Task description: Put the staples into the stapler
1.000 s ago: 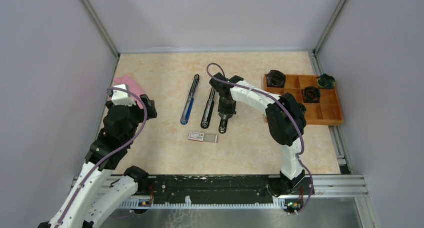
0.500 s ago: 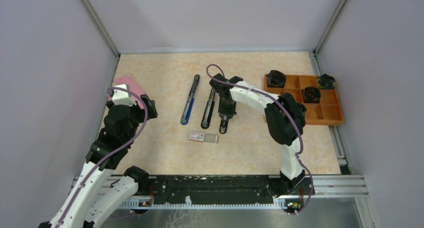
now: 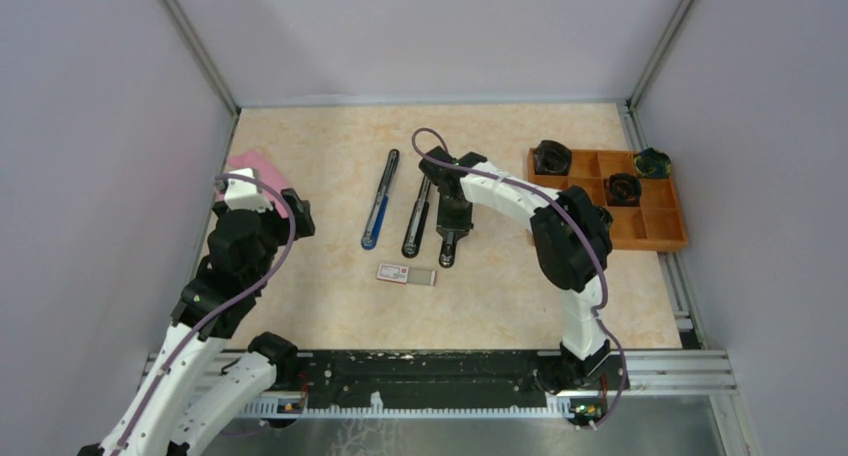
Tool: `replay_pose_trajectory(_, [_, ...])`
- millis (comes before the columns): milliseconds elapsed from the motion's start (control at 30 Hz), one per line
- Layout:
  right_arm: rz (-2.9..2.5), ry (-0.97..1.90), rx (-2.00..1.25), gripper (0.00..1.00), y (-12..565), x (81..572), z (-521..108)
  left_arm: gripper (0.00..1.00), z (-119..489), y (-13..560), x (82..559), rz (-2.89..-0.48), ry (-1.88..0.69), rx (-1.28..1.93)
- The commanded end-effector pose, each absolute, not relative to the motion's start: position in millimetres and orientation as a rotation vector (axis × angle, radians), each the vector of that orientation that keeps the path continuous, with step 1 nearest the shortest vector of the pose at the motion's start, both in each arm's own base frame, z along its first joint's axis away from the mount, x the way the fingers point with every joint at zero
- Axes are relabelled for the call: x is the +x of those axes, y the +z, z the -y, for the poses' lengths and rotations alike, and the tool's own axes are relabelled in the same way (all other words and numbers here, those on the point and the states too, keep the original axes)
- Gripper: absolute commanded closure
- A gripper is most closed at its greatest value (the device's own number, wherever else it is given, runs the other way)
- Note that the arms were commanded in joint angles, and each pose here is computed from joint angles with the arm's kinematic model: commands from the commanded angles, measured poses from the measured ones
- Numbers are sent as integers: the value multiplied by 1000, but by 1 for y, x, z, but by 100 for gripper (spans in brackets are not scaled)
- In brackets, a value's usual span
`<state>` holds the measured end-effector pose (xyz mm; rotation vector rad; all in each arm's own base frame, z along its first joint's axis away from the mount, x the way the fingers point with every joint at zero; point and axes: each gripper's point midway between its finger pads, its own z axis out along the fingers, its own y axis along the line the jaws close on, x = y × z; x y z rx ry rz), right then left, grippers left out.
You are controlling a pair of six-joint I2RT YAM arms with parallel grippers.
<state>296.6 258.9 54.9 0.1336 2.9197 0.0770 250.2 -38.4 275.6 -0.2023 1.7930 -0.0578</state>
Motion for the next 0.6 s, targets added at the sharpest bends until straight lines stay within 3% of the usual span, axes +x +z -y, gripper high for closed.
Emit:
replay_pose_trajectory(0, [-2839,137,105,71,80,302,-266,0,39,277,254,-1781,-61,-195])
replay_pose_trajectory(567, [-2817,-26,51,69,58,296,-240,0,49,262,264,-1848,-66,-152])
